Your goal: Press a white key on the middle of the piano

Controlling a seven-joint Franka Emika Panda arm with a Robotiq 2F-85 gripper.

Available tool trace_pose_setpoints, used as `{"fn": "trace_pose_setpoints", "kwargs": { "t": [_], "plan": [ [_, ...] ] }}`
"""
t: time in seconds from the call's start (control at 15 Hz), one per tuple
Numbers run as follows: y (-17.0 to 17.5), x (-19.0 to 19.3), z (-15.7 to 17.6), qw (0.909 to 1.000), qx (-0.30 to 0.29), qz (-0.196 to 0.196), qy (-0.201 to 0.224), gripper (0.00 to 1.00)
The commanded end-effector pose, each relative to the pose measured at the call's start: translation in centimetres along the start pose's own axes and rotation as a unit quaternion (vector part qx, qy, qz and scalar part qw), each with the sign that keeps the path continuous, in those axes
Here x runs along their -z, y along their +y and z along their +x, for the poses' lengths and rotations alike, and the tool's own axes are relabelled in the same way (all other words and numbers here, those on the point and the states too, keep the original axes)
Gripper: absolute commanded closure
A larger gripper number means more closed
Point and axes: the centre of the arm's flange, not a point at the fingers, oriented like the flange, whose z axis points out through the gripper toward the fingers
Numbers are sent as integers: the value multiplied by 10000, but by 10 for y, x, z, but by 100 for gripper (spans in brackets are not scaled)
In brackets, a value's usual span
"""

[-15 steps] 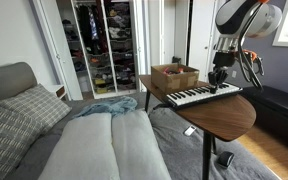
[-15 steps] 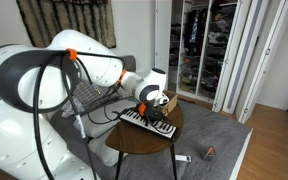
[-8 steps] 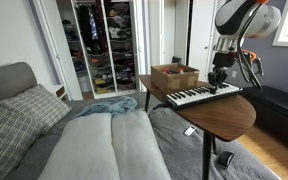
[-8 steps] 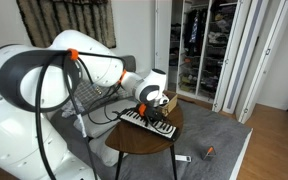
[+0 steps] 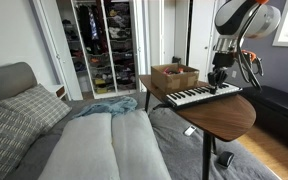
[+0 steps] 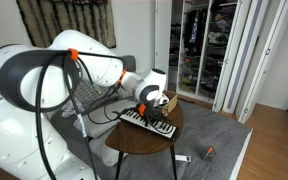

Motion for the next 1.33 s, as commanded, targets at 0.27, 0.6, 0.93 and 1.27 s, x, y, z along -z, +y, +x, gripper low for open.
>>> {"fn": "trace_pose_setpoints", "kwargs": {
  "t": [0.27, 0.6, 0.93, 1.27],
  "plan": [
    [-10, -9, 11, 9991, -369, -194, 37, 100],
    [-8, -5, 12, 9985, -473, -248, 124, 100],
    [-9, 13, 7, 9984, -418, -291, 256, 100],
    [-9, 35, 4, 9975, -387, -378, 452, 91]
  ]
}}
